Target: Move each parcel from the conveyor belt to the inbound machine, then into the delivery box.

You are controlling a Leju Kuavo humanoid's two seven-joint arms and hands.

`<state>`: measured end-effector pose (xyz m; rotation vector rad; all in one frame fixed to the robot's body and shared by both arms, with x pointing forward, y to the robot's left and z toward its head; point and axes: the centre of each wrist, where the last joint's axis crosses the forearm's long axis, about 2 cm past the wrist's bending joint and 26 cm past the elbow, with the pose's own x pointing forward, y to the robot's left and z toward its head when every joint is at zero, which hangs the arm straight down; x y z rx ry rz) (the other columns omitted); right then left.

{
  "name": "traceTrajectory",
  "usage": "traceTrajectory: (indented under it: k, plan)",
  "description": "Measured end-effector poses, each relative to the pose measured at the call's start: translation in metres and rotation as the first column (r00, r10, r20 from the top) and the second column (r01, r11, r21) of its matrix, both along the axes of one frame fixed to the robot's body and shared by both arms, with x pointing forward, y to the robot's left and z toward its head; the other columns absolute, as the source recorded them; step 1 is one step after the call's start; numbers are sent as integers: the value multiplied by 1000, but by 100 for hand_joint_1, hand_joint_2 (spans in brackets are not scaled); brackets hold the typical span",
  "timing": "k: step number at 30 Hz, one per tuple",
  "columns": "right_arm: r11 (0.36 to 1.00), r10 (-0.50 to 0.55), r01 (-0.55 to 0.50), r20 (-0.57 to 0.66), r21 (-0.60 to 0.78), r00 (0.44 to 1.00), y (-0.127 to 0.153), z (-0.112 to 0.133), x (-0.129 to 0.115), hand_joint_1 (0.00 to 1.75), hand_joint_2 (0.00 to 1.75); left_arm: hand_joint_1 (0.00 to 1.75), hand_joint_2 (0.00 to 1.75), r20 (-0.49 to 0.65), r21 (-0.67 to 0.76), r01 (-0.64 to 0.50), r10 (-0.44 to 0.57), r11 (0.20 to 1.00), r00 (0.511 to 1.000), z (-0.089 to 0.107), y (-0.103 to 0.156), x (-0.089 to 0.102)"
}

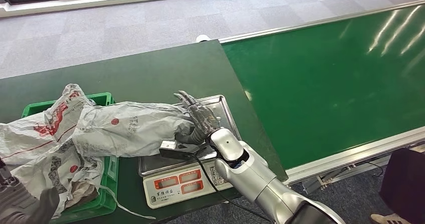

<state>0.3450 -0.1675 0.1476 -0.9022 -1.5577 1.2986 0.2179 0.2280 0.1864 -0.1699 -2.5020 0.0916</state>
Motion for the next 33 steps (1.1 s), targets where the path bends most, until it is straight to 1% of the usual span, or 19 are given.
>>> traceTrajectory:
  k: [4,8,10,13,22,25,27,29,30,31,33]
  plan:
    - [991,3,-21,141,130,990,1,23,0,0,175,0,175,-10,12,-26,26,1000,1000,-2,-1,1]
    - [958,-14,-72,299,276,954,-2,49,-5,0,175,0,175,-12,10,-3,4,1000,1000,-3,-5,5]
    - [945,-32,-82,338,316,941,-6,57,-7,0,175,0,175,-14,13,8,-8,1000,1000,-4,-6,7]
    - [934,-54,-81,361,347,931,-11,60,-10,0,175,0,175,-18,20,15,-15,1000,1000,-6,-7,8]
    - [922,-103,-49,365,384,925,-26,55,-16,0,175,0,175,-32,31,29,-28,999,999,-10,-7,9]
    - [920,-112,-44,370,389,922,-29,53,-17,0,175,0,175,-32,37,17,-16,999,999,-11,-7,10]
    - [915,-121,-52,396,400,910,-31,53,-19,0,175,0,175,-35,66,-13,16,998,999,-12,-7,12]
    - [903,-143,-75,459,424,877,-34,54,-23,0,175,0,175,-49,147,-70,78,987,996,-16,-9,16]
    - [894,-157,-101,515,436,843,-36,56,-26,0,175,0,175,-66,228,-111,129,967,989,-22,-10,20]
    - [885,-166,-142,585,444,794,-38,59,-29,0,175,0,175,-79,332,-157,193,930,978,-28,-11,26]
    - [868,-167,-251,729,428,664,-41,68,-39,0,175,0,175,-70,545,-238,327,804,942,-40,-15,39]
